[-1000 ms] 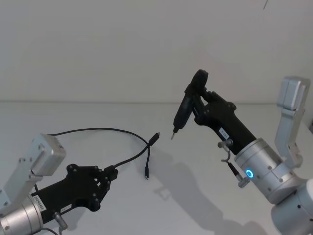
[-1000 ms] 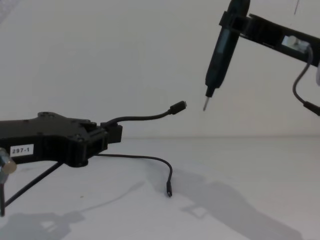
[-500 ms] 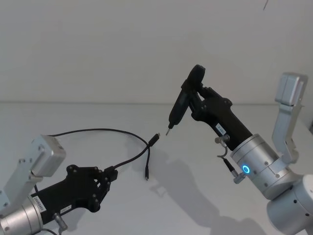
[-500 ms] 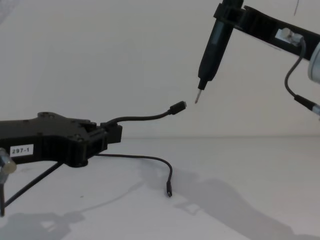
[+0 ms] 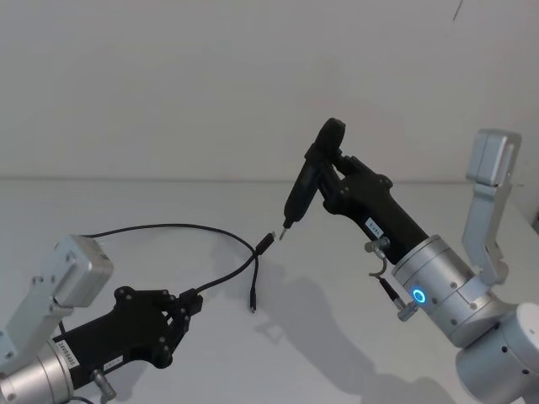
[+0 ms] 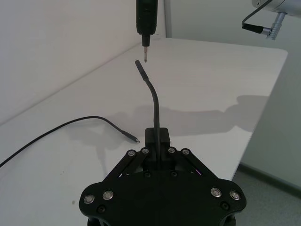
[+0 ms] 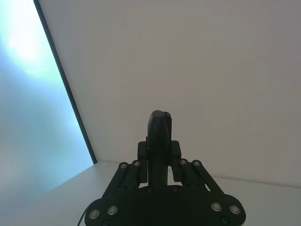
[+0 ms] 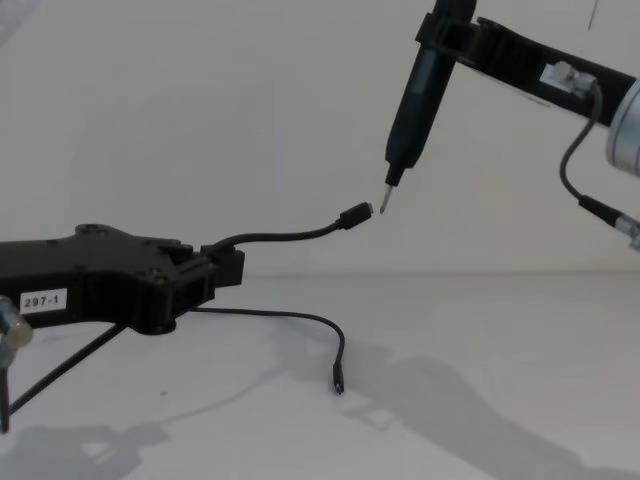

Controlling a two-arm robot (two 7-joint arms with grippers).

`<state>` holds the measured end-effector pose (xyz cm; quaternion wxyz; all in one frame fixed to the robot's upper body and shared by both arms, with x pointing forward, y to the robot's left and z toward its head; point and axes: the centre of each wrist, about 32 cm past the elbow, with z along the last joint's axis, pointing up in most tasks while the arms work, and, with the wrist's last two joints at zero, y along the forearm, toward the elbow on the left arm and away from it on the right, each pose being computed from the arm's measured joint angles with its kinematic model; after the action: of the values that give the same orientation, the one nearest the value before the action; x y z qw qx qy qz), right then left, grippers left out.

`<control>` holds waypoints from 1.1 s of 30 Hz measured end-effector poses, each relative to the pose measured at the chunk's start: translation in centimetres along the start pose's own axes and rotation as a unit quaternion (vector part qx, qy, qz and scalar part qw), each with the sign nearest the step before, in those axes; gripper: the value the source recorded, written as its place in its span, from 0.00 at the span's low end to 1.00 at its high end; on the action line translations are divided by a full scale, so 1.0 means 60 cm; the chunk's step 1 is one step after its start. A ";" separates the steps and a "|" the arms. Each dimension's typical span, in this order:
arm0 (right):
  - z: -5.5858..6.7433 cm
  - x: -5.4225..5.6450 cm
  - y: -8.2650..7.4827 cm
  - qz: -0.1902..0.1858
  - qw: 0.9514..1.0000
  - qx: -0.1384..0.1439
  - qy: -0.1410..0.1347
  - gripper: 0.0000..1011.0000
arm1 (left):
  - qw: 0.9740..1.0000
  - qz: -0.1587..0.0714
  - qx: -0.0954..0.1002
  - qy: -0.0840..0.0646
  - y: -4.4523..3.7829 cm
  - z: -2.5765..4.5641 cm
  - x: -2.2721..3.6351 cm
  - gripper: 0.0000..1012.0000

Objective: Pick up the data cable with the one hand.

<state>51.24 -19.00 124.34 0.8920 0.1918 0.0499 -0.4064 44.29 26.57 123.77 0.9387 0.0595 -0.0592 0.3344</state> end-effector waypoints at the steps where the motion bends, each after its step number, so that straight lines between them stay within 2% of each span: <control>1: 0.000 0.000 0.000 0.001 1.000 0.000 0.000 0.28 | 1.000 0.000 0.000 0.000 0.000 0.000 0.0000 0.04; 33: -0.008 0.010 0.010 0.011 1.000 0.005 0.001 0.28 | 1.000 0.000 0.000 0.000 0.000 0.000 0.0000 0.04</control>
<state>52.14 -18.88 123.92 0.8953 0.1975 0.0467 -0.3966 44.29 26.57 123.77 0.9387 0.0594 -0.0592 0.3344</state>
